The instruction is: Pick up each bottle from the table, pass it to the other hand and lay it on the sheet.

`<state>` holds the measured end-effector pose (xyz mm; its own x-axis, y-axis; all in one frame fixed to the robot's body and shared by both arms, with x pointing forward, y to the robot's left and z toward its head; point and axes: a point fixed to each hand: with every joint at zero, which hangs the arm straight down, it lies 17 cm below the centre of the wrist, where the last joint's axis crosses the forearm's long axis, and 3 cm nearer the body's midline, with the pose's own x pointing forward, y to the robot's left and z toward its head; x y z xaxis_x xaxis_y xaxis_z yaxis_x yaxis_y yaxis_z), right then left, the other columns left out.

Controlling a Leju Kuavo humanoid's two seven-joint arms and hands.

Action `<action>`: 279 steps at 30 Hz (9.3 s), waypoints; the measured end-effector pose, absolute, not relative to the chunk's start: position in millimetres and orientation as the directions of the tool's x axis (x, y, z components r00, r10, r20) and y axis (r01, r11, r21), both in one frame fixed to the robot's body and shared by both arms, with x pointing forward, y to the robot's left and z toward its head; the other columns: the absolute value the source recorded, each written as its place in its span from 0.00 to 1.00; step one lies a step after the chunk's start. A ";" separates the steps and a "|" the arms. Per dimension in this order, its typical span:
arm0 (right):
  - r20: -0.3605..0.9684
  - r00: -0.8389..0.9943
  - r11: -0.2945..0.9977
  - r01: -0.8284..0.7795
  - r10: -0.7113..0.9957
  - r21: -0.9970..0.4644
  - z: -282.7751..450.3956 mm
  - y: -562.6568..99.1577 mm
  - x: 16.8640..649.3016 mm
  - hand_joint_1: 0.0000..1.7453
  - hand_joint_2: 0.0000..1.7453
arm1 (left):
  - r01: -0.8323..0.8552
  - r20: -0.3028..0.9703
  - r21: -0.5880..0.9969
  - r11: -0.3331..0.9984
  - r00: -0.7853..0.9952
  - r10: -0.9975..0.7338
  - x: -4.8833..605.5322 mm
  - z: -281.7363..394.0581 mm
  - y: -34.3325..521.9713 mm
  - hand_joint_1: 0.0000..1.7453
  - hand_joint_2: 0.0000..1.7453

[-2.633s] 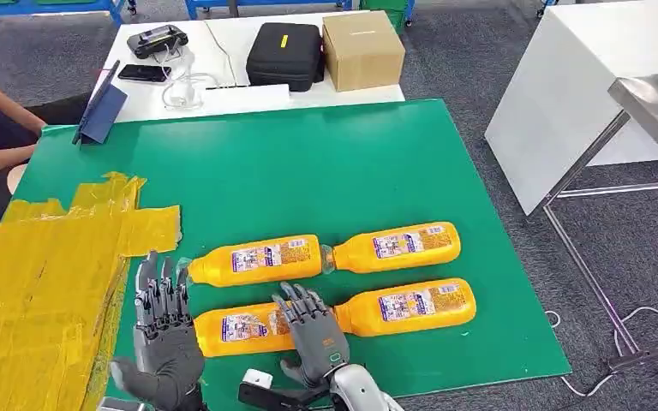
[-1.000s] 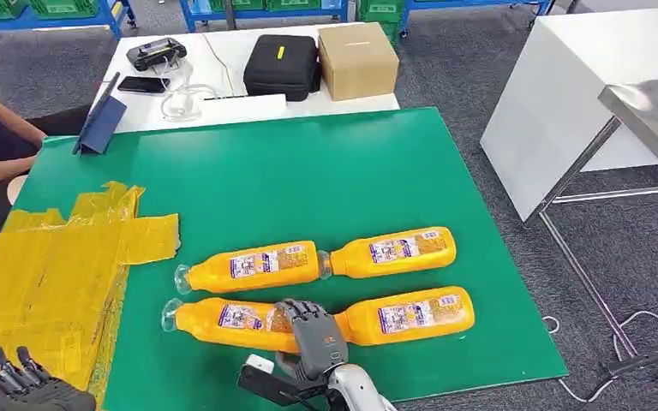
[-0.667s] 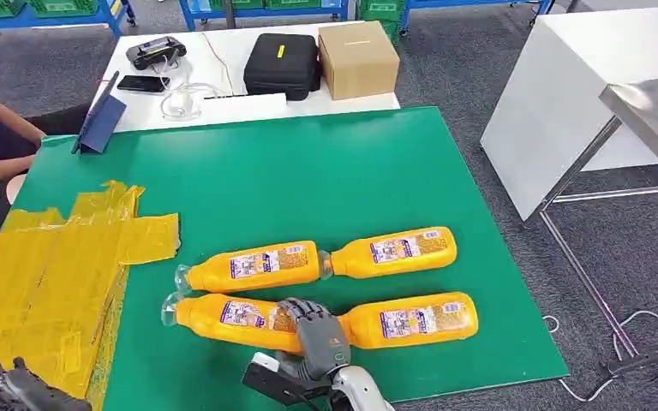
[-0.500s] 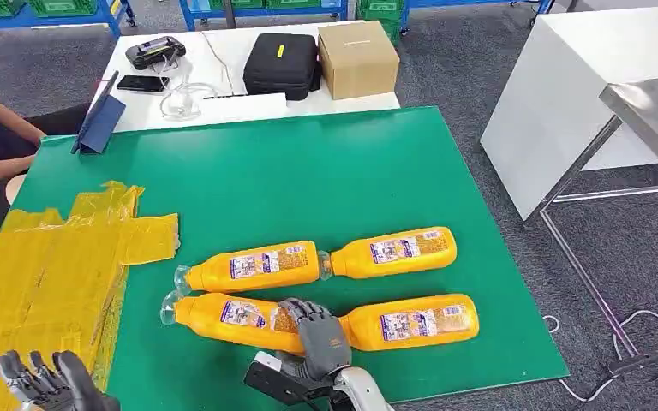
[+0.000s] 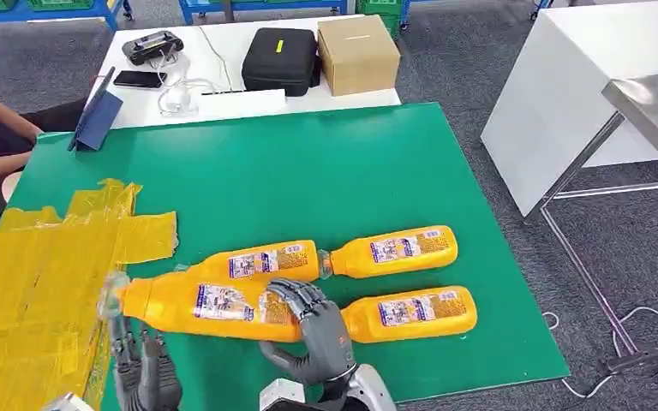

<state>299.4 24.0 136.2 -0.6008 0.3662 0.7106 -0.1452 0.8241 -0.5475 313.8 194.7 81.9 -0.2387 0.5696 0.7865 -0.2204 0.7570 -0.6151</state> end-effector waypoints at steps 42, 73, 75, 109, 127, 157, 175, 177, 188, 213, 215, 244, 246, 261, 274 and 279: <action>0.696 -0.613 0.786 -0.188 0.374 -0.589 134.8 32.8 297.0 1.00 1.00 | 0.002 0.812 -0.564 0.826 -0.183 0.555 309.9 83.1 136.7 0.00 1.00; 0.583 -0.672 0.534 -0.317 0.457 -0.784 81.6 72.6 274.9 1.00 1.00 | 0.011 0.822 -0.547 0.837 -0.186 0.539 310.7 84.8 134.2 1.00 1.00; 0.579 -0.675 0.528 -0.318 0.458 -0.788 80.4 73.3 274.4 1.00 1.00 | 0.014 0.816 -0.554 0.833 -0.188 0.546 310.2 85.4 134.3 1.00 1.00; 0.612 -0.608 0.600 -0.263 0.506 -0.756 97.6 38.4 288.1 0.00 0.00 | -0.251 0.915 -0.012 0.968 -0.393 -0.091 323.7 149.2 213.2 1.00 1.00; 0.688 -0.607 0.698 -0.286 0.398 -0.657 137.9 7.4 304.8 0.00 1.00 | -0.705 0.615 0.349 0.617 -0.325 -0.719 298.0 234.1 324.6 1.00 1.00; 0.494 -0.596 0.356 -0.342 0.634 -0.870 207.4 35.6 516.2 0.00 1.00 | -0.279 -0.370 0.897 -0.343 -0.049 -0.928 474.1 70.2 346.6 1.00 1.00; 0.463 -0.602 0.195 -0.457 0.651 -0.868 146.2 57.3 486.6 0.00 1.00 | -0.167 -0.385 0.909 -0.381 0.009 -0.923 496.4 57.5 382.1 1.00 1.00; 0.458 -0.602 0.175 -0.469 0.654 -0.866 135.0 59.4 480.8 0.00 1.00 | -0.167 -0.375 0.913 -0.373 0.022 -0.927 498.4 59.4 385.7 1.00 1.00; 0.416 -0.556 0.093 -0.517 0.719 -0.851 70.2 38.3 468.9 0.00 1.00 | -0.119 -0.335 0.938 -0.325 -0.081 -0.939 505.3 51.9 386.6 0.00 0.00; 0.282 -0.500 -0.014 -0.509 0.818 -0.861 11.3 -17.5 475.5 0.00 1.00 | -0.111 0.055 0.990 0.083 -0.240 -0.969 490.6 63.4 366.6 0.00 0.00; 0.256 -0.492 -0.018 -0.485 0.832 -0.874 11.9 -22.7 480.4 0.04 1.00 | -0.142 0.155 0.970 0.198 -0.268 -0.951 488.8 78.1 359.1 0.00 0.00; 0.240 -0.376 0.012 -0.518 0.895 -0.856 -11.8 -51.1 481.9 1.00 1.00 | -0.275 0.670 0.413 0.868 -0.553 -0.494 460.9 238.0 295.3 0.00 0.00; 0.241 -0.363 0.020 -0.519 0.900 -0.855 -13.2 -52.1 481.6 1.00 1.00 | -0.214 0.729 0.359 0.908 -0.543 -0.416 463.8 234.2 290.7 0.00 0.00; 0.687 -0.410 0.691 -0.167 0.600 -0.703 124.1 -8.1 475.2 1.00 1.00 | 0.181 0.888 -0.340 0.923 -0.263 0.378 399.9 157.0 281.3 0.00 1.00; 0.710 -0.612 0.861 -0.091 0.348 -0.501 223.9 8.0 423.2 1.00 1.00 | 0.209 0.860 -0.418 0.884 -0.221 0.459 367.5 143.8 283.8 0.00 1.00; 0.686 -0.651 0.825 -0.159 0.325 -0.542 220.7 36.3 398.7 1.00 1.00 | 0.228 0.874 -0.394 0.890 -0.208 0.440 355.3 139.5 273.7 0.00 1.00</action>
